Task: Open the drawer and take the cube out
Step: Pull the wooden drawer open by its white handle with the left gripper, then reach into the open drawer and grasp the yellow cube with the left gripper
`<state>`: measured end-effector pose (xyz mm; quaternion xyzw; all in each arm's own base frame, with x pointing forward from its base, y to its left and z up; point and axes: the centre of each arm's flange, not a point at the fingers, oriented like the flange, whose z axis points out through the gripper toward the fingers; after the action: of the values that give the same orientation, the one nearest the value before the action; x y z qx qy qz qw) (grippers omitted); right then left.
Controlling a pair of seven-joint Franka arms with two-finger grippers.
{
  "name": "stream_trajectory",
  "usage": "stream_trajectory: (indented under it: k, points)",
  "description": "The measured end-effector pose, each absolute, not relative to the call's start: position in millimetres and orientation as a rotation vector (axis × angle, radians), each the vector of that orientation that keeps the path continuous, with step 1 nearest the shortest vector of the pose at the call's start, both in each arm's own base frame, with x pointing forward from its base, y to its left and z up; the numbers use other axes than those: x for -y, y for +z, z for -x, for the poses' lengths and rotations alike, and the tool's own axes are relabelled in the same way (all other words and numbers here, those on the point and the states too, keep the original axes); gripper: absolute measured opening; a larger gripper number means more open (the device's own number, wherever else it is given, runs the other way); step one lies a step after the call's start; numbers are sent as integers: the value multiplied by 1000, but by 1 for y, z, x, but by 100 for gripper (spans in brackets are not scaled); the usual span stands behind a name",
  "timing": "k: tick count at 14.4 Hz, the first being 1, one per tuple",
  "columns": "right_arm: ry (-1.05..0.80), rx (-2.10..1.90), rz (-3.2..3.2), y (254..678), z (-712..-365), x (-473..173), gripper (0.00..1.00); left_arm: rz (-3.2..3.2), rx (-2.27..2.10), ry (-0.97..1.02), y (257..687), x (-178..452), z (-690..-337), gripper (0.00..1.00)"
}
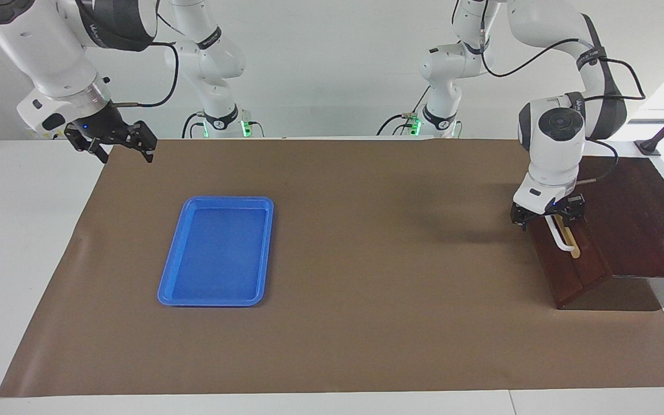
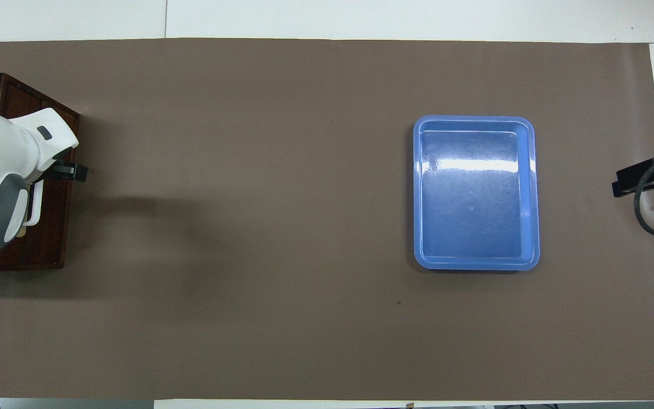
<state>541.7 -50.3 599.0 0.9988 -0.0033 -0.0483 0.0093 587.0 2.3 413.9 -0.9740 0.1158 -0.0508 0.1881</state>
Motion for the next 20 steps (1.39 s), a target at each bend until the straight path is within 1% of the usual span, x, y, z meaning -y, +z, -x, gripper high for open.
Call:
stream_trajectory:
  k: [3, 7, 10, 12, 16, 18, 20]
  points:
    - [-151, 23, -3120, 599, -541, 56, 100, 2741, -342, -150, 408, 3, -585, 100]
    - [-150, 23, -3120, 599, -541, 56, 100, 2761, -346, -102, 373, 7, -582, 100]
    - [-150, 23, -3120, 599, -541, 56, 100, 2768, -313, -121, 373, 10, -584, 100]
    - [-150, 23, -3120, 599, -541, 56, 100, 2782, -228, -162, 375, 36, -585, 100]
    - [-150, 23, -3120, 599, -541, 56, 100, 2811, -126, -176, 375, 121, -570, 100]
    - [-150, 20, -3120, 599, -541, 56, 100, 2829, -92, -173, 380, 138, -568, 100]
    - [-150, 17, -3120, 599, -541, 56, 100, 2838, -66, -164, 385, 139, -569, 100]
